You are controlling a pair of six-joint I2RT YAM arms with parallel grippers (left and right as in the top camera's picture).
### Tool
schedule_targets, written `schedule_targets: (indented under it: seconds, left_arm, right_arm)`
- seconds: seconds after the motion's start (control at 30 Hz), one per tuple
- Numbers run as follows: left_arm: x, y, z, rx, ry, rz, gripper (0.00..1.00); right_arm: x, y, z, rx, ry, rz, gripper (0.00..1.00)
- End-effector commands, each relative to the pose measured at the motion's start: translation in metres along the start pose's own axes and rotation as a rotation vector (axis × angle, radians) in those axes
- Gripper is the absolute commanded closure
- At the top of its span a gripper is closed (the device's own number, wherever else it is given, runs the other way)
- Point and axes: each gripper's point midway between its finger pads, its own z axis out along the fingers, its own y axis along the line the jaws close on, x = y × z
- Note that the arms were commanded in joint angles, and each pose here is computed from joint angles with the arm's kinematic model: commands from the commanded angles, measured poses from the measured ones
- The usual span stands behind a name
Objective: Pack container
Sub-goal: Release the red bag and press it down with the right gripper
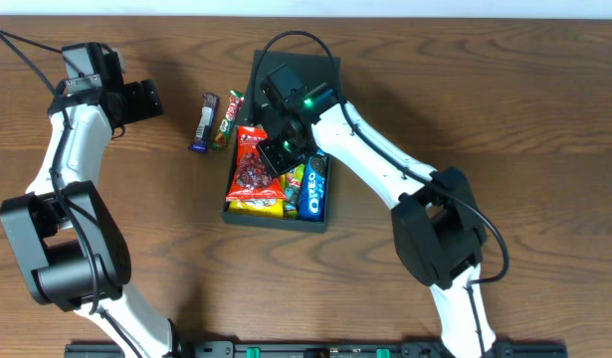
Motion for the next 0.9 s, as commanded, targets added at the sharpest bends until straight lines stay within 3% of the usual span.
schedule_targets:
  seconds: [0.0,0.17,0.27,0.37,0.53,0.57,0.6,0.67,0.87]
  left_arm:
    - [-0.003,-0.005,0.002,0.036,-0.001,0.012,0.03]
    - [-0.001,-0.038,-0.001,0.215,0.002,0.092,0.00]
    - [0.004,-0.048,-0.001,0.233,0.009,0.180,0.00]
    - [0.007,-0.055,-0.001,0.241,0.015,0.208,0.00]
    - [0.008,-0.061,-0.002,0.249,0.017,0.220,0.00]
    - [0.008,-0.062,-0.002,0.249,0.018,0.220,0.00]
    - [0.008,-0.062,-0.002,0.249,0.018,0.219,0.00]
    - [0.008,-0.062,-0.002,0.249,0.019,0.219,0.00]
    - [0.008,-0.062,-0.002,0.249,0.017,0.220,0.00]
  right_arm:
    - [0.003,-0.001,0.000,-0.015,0.014,-0.026,0.99]
    - [-0.019,0.000,-0.049,-0.022,-0.046,-0.006,0.99]
    - [-0.047,-0.006,-0.113,0.019,-0.190,-0.008,0.98]
    - [-0.051,-0.037,-0.146,0.121,-0.258,0.068,0.98]
    - [-0.004,-0.066,-0.124,0.138,-0.062,0.223,0.98]
    - [0.006,-0.067,-0.115,0.145,-0.020,0.266,0.84]
    - [0.016,-0.070,-0.108,0.162,0.013,0.319,0.62]
    - [0.030,-0.073,-0.101,0.197,0.062,0.392,0.45]
    - [0.062,-0.073,-0.082,0.216,0.178,0.468,0.47]
